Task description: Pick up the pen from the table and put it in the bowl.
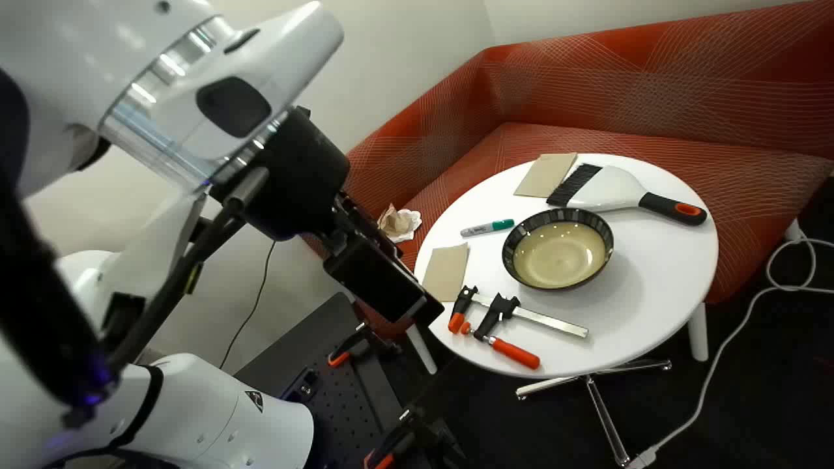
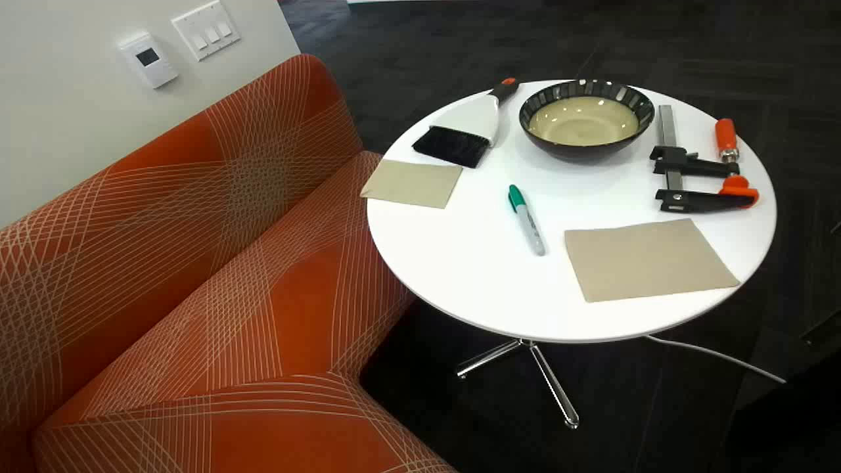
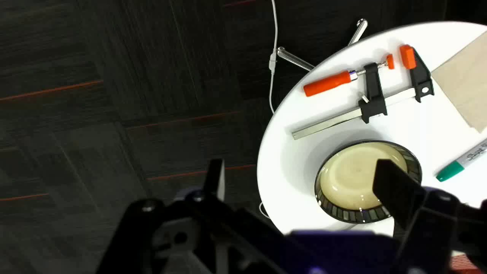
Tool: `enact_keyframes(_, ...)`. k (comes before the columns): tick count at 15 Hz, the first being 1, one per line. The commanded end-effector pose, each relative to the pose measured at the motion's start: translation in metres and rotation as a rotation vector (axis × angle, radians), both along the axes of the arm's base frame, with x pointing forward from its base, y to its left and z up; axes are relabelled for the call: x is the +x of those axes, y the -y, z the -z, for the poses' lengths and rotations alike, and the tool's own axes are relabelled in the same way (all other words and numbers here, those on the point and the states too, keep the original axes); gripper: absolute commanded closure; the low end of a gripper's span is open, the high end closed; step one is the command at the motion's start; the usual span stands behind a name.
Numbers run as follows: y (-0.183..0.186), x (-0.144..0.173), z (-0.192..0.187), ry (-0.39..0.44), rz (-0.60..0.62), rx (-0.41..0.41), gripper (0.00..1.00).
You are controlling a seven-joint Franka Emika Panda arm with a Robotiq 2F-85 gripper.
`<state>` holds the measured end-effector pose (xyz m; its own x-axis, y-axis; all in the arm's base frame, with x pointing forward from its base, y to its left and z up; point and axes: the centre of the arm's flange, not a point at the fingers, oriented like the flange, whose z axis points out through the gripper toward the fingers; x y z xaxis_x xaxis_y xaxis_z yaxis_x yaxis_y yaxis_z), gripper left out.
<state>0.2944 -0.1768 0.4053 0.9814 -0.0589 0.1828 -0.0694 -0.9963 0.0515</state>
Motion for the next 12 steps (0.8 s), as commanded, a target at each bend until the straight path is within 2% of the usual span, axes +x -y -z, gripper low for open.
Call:
enact_keyframes(1,0.0,0.0,0.0,-0.001,0.0,0.0,0.0)
enact_keyframes(7,-0.004,0.002,0.002,-0.005,-0.007,0.001,0.0)
enact_keyframes(12,-0.059,0.025,0.003,-0.003,-0.054,-0.02,0.0)
